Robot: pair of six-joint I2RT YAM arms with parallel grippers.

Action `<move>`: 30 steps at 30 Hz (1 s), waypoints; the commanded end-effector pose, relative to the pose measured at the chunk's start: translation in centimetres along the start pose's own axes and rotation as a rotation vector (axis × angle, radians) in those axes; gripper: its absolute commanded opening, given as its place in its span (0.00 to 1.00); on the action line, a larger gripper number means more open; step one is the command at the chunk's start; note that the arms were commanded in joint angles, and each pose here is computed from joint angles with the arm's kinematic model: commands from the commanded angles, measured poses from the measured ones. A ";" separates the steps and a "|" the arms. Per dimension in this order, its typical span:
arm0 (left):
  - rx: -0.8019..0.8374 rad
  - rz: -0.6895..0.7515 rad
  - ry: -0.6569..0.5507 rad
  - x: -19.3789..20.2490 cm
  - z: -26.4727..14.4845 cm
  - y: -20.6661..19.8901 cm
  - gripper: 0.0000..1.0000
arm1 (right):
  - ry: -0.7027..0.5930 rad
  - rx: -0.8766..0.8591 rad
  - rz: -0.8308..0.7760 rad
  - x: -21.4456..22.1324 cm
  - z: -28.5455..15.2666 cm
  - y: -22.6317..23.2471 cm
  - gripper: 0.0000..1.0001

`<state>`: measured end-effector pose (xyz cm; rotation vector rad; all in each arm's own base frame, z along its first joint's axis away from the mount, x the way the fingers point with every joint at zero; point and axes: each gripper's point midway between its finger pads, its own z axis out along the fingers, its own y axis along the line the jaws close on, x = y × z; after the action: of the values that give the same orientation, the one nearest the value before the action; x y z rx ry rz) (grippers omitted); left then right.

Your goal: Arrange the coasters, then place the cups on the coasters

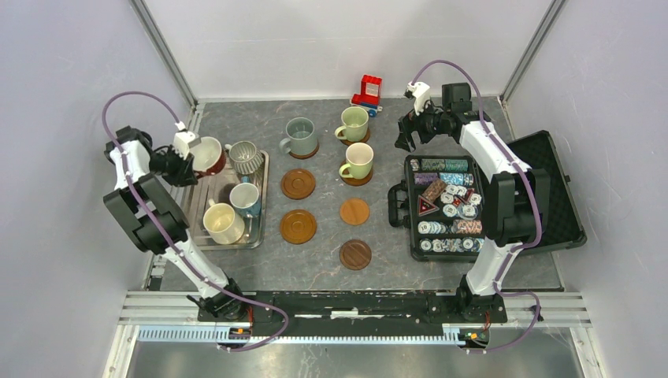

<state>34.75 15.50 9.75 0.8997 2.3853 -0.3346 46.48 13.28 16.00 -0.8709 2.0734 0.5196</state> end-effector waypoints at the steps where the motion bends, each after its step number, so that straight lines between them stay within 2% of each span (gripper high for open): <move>1: -0.114 -0.045 -0.236 -8.4 -5.0 0.8 0.02 | -0.059 0.015 -0.046 -2.6 -1.5 0.5 0.98; 7: -0.134 -0.062 -0.239 -13.7 -5.9 -2.4 0.02 | -0.059 0.007 -0.044 -2.5 -1.4 0.6 0.98; 11: -0.092 -0.006 -0.216 -17.2 -4.2 -7.2 0.02 | -0.058 0.001 -0.042 -2.3 -1.4 0.8 0.98; 16: -0.049 0.040 -0.201 -19.5 -1.1 -13.1 0.02 | -0.057 0.000 -0.047 -2.2 -1.6 1.0 0.98; 20: 0.006 0.050 -0.178 -19.9 2.1 -17.5 0.02 | -0.058 -0.005 -0.041 -1.7 -1.5 1.3 0.98; 23: 0.020 0.077 -0.144 -19.2 4.3 -19.3 0.02 | -0.058 -0.010 -0.040 -1.5 -1.5 1.4 0.98; 30: 0.064 0.073 -0.013 -15.9 7.8 -19.0 0.02 | -0.059 -0.011 -0.035 -1.2 -1.4 1.6 0.98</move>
<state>32.21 -10.28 12.81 1.0609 2.4041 -0.4389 45.07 13.29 15.54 -0.8740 2.0819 0.5360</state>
